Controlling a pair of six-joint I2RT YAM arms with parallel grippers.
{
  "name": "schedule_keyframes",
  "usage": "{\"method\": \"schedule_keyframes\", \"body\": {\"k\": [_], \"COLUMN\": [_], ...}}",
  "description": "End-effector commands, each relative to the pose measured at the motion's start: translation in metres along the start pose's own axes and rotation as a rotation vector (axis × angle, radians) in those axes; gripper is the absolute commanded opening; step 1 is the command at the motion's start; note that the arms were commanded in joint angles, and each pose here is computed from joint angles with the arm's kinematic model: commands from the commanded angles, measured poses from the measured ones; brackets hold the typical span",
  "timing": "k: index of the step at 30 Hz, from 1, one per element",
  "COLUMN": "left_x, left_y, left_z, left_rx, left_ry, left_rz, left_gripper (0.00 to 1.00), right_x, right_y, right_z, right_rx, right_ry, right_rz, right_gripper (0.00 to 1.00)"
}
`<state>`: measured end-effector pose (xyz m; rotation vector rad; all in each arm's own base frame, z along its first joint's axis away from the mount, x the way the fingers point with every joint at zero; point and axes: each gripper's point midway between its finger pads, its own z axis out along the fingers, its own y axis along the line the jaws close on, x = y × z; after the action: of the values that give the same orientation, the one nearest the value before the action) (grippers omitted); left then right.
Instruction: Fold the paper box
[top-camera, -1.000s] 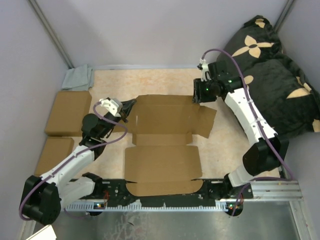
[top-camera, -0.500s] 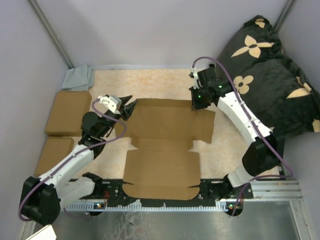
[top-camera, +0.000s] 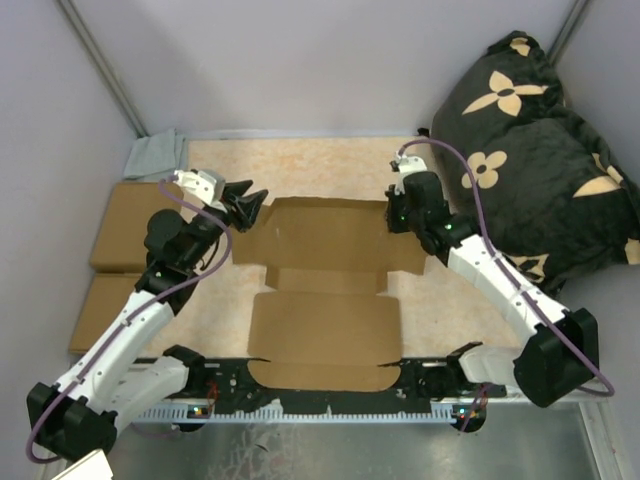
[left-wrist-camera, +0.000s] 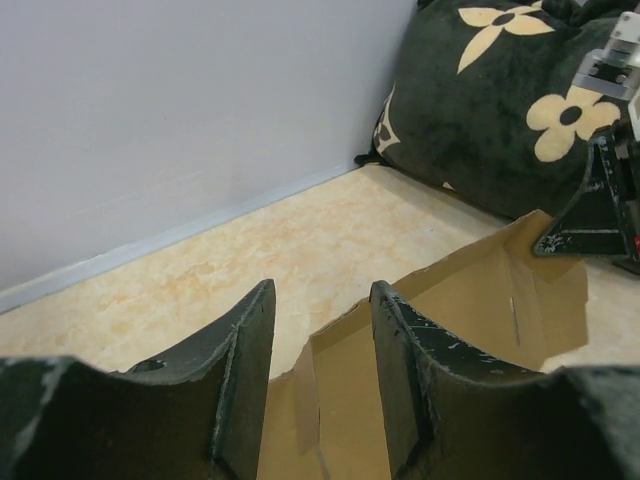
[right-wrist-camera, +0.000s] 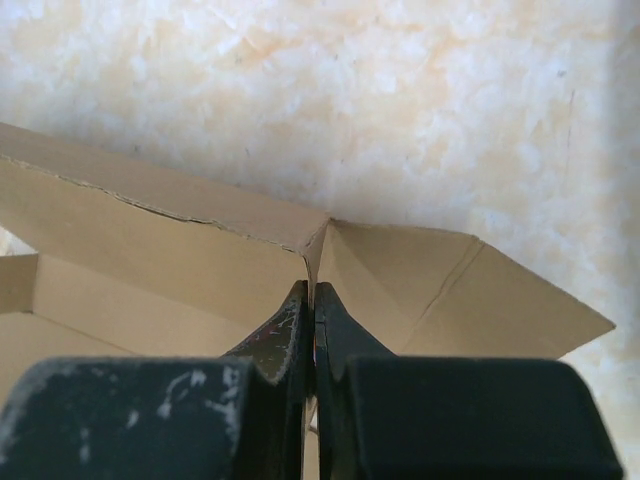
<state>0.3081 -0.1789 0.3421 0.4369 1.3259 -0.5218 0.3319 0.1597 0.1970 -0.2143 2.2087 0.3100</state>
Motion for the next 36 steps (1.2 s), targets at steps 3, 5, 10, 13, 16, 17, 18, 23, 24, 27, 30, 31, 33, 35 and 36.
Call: {"method": "schedule_keyframes", "body": {"k": [3, 5, 10, 13, 16, 17, 18, 23, 24, 27, 30, 31, 33, 35, 36], "left_x": [0.010, 0.016, 0.036, 0.043, 0.039, 0.038, 0.039, 0.061, 0.067, 0.082, 0.093, 0.095, 0.097, 0.100, 0.099], "left_y": [-0.009, -0.020, -0.027, -0.017, -0.012, -0.013, -0.015, -0.021, -0.021, -0.021, -0.016, -0.015, -0.016, -0.016, -0.015], "left_z": [0.008, 0.010, 0.010, 0.011, 0.014, 0.016, 0.018, 0.029, 0.031, 0.037, 0.045, 0.047, 0.052, 0.055, 0.057], "left_rx": [0.008, 0.050, 0.040, -0.018, -0.026, -0.016, -0.003, 0.045, 0.047, 0.045, 0.030, 0.028, 0.039, 0.045, 0.046], "left_ry": [0.100, 0.124, 0.166, 0.179, 0.181, 0.182, 0.187, 0.263, 0.277, 0.314, 0.340, 0.344, 0.357, 0.375, 0.378], "left_rz": [-0.173, -0.262, -0.435, -0.422, -0.377, -0.371, -0.365, -0.357, -0.358, -0.362, -0.358, -0.356, -0.348, -0.335, -0.324], "left_gripper": [0.50, 0.51, 0.53, 0.54, 0.55, 0.55, 0.55, 0.57, 0.57, 0.56, 0.56, 0.55, 0.55, 0.54, 0.54], "right_x": [-0.072, -0.074, -0.069, -0.059, -0.048, -0.043, -0.039, -0.015, -0.011, 0.000, 0.008, 0.010, 0.014, 0.012, 0.010], "right_y": [0.024, 0.030, 0.043, 0.043, 0.040, 0.040, 0.040, 0.044, 0.045, 0.047, 0.048, 0.049, 0.048, 0.047, 0.045], "right_z": [-0.014, -0.010, 0.001, 0.006, 0.008, 0.009, 0.011, 0.018, 0.019, 0.020, 0.017, 0.016, 0.011, 0.004, 0.001], "right_rx": [-0.014, -0.003, 0.021, 0.022, 0.018, 0.013, 0.004, -0.039, -0.047, -0.062, -0.082, -0.090, -0.100, -0.109, -0.107], "right_ry": [-0.409, -0.439, -0.507, -0.524, -0.528, -0.526, -0.522, -0.461, -0.448, -0.412, -0.389, -0.383, -0.384, -0.418, -0.439], "right_rz": [-0.065, -0.080, -0.088, -0.068, -0.040, -0.029, -0.019, 0.009, 0.009, 0.006, 0.003, 0.002, -0.001, 0.002, 0.000], "right_gripper": [0.00, 0.00, 0.00, 0.00, 0.00, 0.00, 0.00, 0.00, 0.00, 0.00, 0.00, 0.00, 0.00, 0.00, 0.00]}}
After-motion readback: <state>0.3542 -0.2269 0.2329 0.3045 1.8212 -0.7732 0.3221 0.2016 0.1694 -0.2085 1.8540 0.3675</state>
